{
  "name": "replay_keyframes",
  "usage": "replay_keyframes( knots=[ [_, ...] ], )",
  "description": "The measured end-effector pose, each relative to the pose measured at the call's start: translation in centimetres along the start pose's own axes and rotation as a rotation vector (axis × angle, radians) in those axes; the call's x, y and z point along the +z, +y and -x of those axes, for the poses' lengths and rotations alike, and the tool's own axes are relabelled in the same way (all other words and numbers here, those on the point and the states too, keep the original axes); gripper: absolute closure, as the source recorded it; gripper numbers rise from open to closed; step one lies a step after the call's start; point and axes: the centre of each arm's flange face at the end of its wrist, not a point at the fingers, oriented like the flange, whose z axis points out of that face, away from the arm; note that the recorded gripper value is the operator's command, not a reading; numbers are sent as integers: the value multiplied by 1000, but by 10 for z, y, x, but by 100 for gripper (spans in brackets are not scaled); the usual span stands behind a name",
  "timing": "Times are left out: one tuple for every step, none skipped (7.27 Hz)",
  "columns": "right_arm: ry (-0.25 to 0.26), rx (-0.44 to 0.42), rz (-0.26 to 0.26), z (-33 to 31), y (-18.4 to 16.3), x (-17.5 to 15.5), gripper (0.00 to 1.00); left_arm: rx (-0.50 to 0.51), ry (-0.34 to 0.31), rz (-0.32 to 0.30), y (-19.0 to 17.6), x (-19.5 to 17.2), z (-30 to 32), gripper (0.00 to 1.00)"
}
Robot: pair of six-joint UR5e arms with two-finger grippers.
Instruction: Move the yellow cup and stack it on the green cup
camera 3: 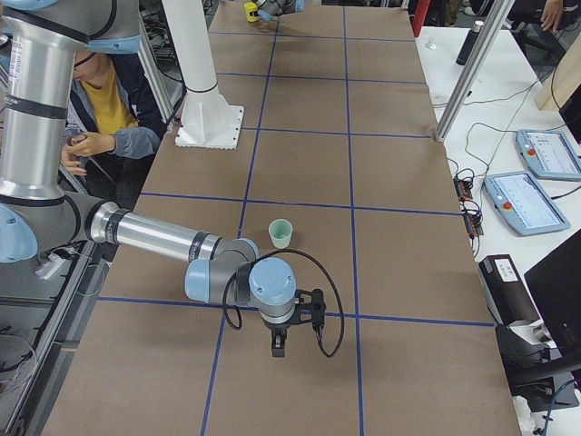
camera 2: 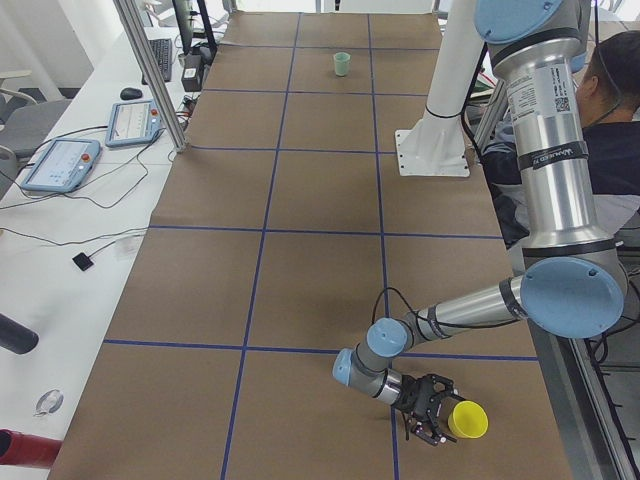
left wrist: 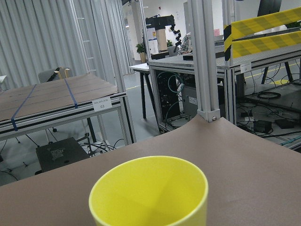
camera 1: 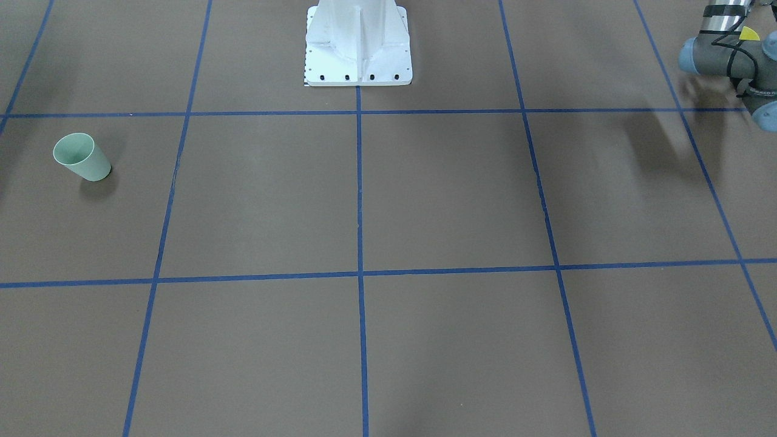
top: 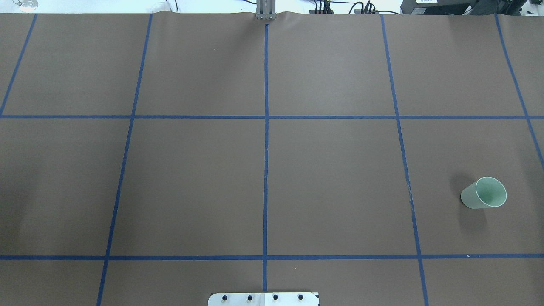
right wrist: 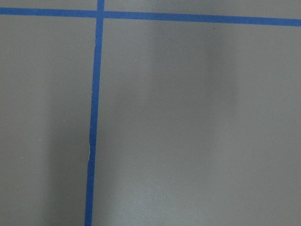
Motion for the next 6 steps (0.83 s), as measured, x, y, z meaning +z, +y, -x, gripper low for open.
replay_keyframes(
  knots=[
    [0,-1,0,0,0,0,0,2,-10,1,2,2,1,0],
    [0,-2,0,1,-1,0,0,5,-14,-1,3,4,2,7],
    [0,-2,0,1,-1,0,0,6,-14,-10,4,6,3,50],
    [0,-2,0,1,-1,0,0,6,-12,-23,5,9,3,66],
    [0,-2,1,0,-1,0,0,6,-11,-31,6,11,3,70],
    [0,-1,1,0,-1,0,0,7,-10,-35,6,12,3,72]
  ],
)
